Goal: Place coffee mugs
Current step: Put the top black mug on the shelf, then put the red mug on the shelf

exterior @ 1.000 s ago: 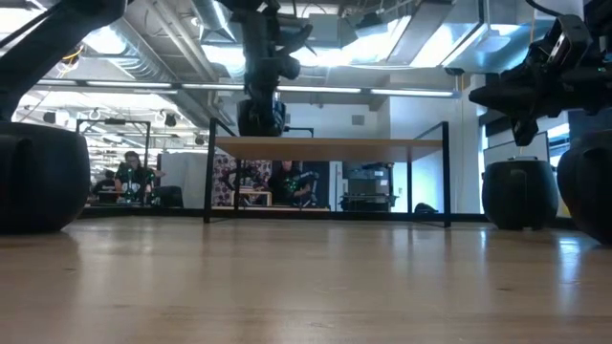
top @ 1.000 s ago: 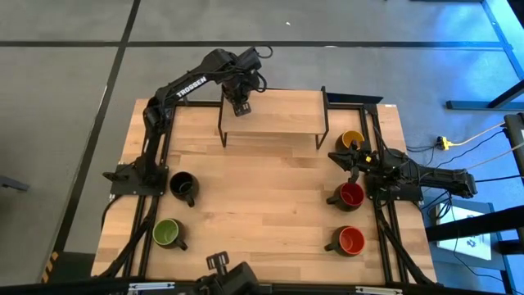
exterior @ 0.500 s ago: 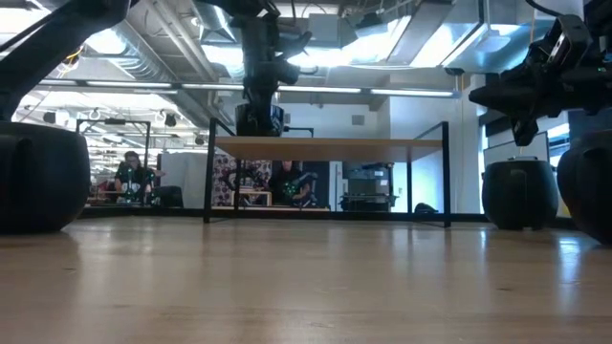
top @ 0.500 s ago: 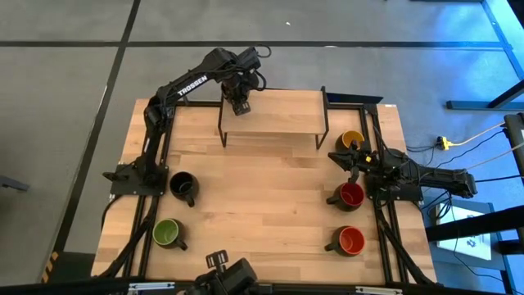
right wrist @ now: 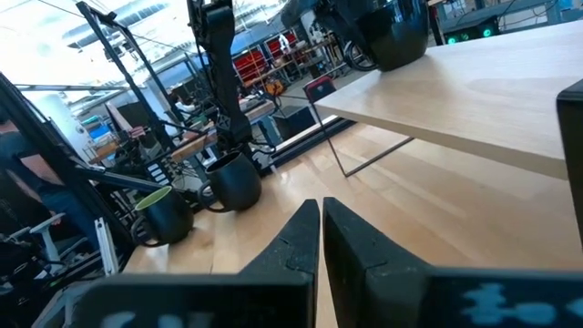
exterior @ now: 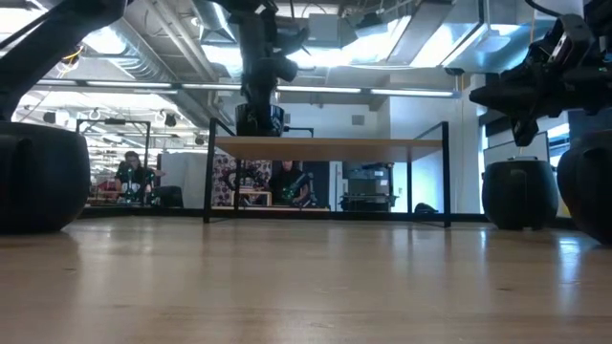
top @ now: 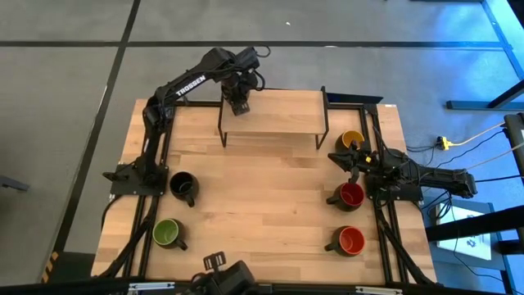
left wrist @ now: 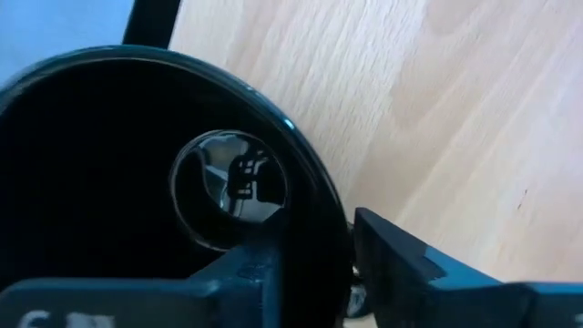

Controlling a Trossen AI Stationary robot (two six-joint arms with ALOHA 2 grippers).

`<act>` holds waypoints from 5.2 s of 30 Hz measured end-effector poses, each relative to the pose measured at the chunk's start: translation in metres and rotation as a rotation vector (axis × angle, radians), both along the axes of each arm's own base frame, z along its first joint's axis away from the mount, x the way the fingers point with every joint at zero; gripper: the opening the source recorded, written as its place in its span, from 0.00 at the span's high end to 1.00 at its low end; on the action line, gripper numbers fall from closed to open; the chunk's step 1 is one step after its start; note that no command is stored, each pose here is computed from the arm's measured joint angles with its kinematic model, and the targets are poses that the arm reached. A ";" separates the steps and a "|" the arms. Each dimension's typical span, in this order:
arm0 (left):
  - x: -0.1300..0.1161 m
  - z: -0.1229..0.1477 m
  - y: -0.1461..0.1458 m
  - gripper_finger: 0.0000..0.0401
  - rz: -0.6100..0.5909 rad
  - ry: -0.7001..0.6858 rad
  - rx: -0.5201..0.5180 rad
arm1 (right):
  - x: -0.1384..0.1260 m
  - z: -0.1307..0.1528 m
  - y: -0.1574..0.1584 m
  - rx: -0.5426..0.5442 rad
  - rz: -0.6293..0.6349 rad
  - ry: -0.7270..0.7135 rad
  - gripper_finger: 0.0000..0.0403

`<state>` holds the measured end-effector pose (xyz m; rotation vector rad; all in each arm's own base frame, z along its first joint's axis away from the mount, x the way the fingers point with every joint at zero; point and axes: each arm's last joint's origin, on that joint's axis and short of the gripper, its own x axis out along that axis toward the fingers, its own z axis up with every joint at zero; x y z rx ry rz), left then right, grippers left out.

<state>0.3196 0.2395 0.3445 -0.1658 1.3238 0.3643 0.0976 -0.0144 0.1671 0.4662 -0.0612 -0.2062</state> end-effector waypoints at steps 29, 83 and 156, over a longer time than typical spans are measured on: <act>-0.020 0.105 -0.156 0.64 -0.079 -0.408 0.126 | 0.017 0.075 0.001 -0.071 0.124 0.238 0.54; -0.132 0.006 -0.222 0.64 -0.150 -0.581 0.114 | 0.098 0.050 0.063 0.858 -0.401 1.325 0.54; -0.132 0.006 -0.222 0.64 -0.122 -0.593 0.100 | 0.191 0.112 0.051 0.268 0.251 1.238 0.56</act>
